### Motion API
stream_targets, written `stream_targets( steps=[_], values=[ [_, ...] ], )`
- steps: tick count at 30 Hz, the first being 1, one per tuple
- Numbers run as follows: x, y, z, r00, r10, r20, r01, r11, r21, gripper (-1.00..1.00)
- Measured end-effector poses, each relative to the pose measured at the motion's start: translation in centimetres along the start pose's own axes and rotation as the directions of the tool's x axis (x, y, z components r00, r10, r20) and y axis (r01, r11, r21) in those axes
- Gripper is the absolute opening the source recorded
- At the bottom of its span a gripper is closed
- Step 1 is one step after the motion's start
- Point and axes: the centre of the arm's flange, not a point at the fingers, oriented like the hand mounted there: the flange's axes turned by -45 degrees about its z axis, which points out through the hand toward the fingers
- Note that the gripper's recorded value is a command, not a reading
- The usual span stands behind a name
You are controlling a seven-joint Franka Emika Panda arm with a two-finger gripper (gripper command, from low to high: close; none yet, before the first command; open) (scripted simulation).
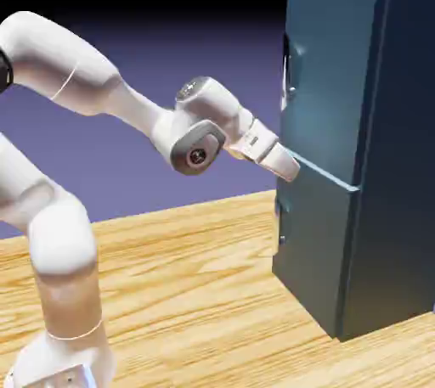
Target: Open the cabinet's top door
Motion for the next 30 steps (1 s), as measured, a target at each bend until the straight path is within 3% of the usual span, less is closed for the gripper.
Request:
stream_targets(
  steps=[7,16,23,30],
  values=[
    [3.0,0.8,-3.1,0.902,0.42,-0.097,-0.418,0.907,0.045,0.0],
    [5.4,1.0,-7.0,0.545,0.827,-0.137,-0.802,0.562,0.201,0.0],
    [6.4,0.3,-9.5,0.178,0.982,-0.066,-0.921,0.189,0.339,0.0],
    [6.7,-1.2,-11.2,-0.182,0.979,0.09,-0.879,-0.203,0.431,0.0]
  ],
)
